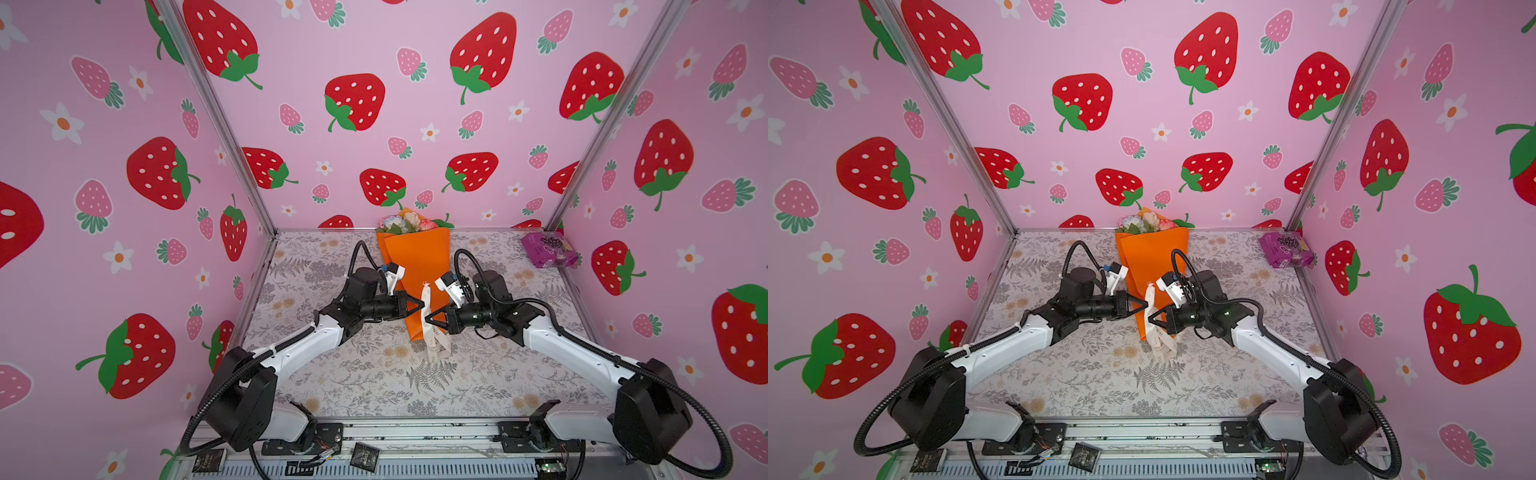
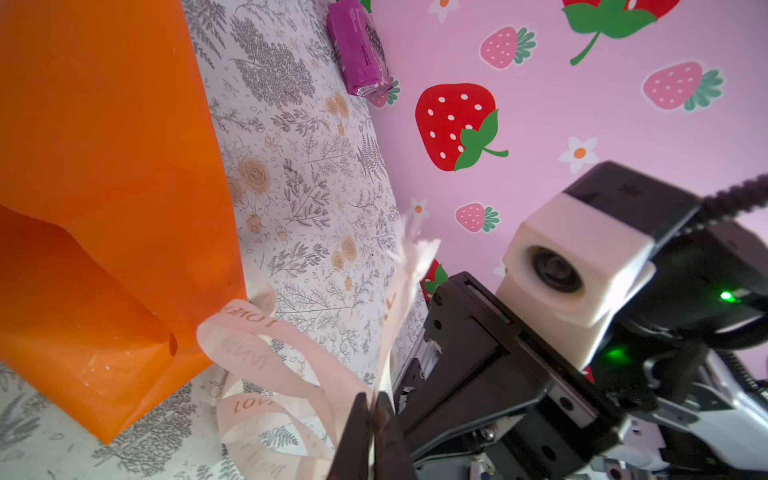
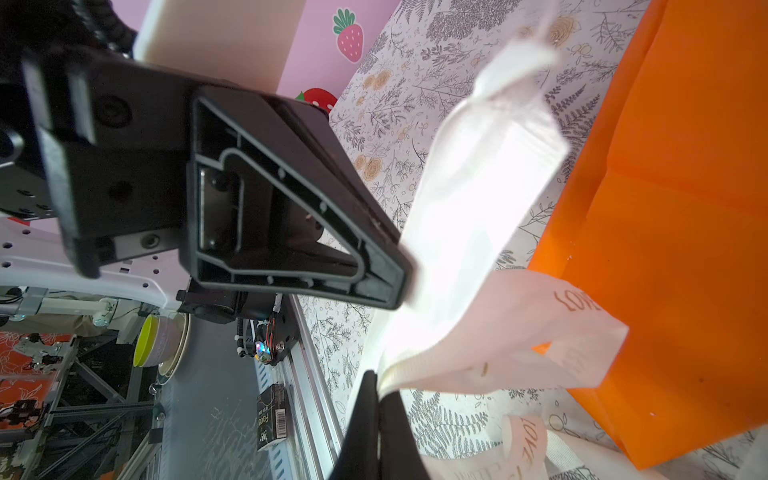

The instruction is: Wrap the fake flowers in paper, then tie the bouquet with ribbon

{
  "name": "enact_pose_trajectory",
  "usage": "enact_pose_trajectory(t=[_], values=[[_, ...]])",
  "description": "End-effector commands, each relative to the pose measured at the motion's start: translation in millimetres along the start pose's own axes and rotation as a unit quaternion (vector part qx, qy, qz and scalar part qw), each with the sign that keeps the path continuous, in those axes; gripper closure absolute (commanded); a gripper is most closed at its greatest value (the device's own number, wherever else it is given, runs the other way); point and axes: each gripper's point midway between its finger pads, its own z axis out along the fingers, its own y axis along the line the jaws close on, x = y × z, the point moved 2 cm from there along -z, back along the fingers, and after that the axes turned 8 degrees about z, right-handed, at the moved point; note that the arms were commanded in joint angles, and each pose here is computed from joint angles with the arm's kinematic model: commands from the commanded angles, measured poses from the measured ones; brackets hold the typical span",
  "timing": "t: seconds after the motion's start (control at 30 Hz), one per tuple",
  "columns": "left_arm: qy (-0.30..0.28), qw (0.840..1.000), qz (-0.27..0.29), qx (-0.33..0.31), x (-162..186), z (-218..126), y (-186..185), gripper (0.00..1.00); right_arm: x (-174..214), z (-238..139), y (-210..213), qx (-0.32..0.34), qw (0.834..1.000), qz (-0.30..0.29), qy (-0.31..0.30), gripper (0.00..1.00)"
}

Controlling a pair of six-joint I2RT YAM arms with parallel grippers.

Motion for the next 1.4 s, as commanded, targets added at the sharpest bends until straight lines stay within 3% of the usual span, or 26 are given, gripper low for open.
enact_pose_trajectory(t=[0.0, 0.13, 0.43, 0.53, 0.67, 0.83, 0.93, 1.07, 1.23, 1.33, 1.37], values=[[-0.01, 1.0, 0.016, 0.022, -13.3, 0.5, -12.9, 1.0, 5.8, 2.2, -1.4, -0.002, 1.0, -0.014, 0.005, 1.0], [-0.015, 1.0, 0.018, 0.021, -15.1, 0.8, -12.7, 1.0, 8.3, 3.1, -5.7, 0.005, 1.0, -0.01, 0.006, 1.0], [-0.053, 0.998, 0.023, -0.032, -21.7, -20.8, -2.9, 1.0, 33.6, 0.4, -19.9, 0.019, 0.999, 0.012, 0.023, 0.8], [-0.063, 0.997, 0.017, -0.05, -19.0, -28.3, 2.0, 1.0, 43.7, 1.5, -23.2, 0.017, 0.999, 0.018, 0.033, 0.81], [-0.087, 0.994, 0.015, -0.071, -21.0, -43.3, 2.3, 1.0, 51.1, 3.7, -43.7, 0.06, 0.997, 0.044, 0.034, 1.0], [-0.113, 0.986, 0.021, -0.124, -24.5, -72.5, 3.1, 1.0, 47.6, -2.8, -70.4, 0.14, 0.988, 0.067, 0.011, 1.0], [-0.141, 0.976, 0.021, -0.166, -29.2, -102.7, 5.0, 1.0, 42.2, -12.3, -79.3, 0.174, 0.982, 0.072, -0.007, 0.95], [-0.19, 0.956, 0.044, -0.22, -40.2, -159.2, -5.4, 1.0, 44.6, -14.3, -74.1, 0.163, 0.985, 0.064, -0.001, 0.86], [-0.249, 0.91, 0.08, -0.32, -46.8, -230.3, -18.3, 1.0, 65.1, -21.1, -113.0, 0.271, 0.952, 0.142, 0.013, 0.76], [-0.251, 0.894, 0.099, -0.358, -45.4, -251.7, -23.9, 1.0, 73.5, -15.5, -123.6, 0.285, 0.941, 0.185, 0.01, 0.71], [-0.251, 0.878, 0.107, -0.393, -43.3, -266.2, -25.6, 1.0, 74.5, -11.4, -123.1, 0.28, 0.941, 0.191, 0.005, 0.67]])
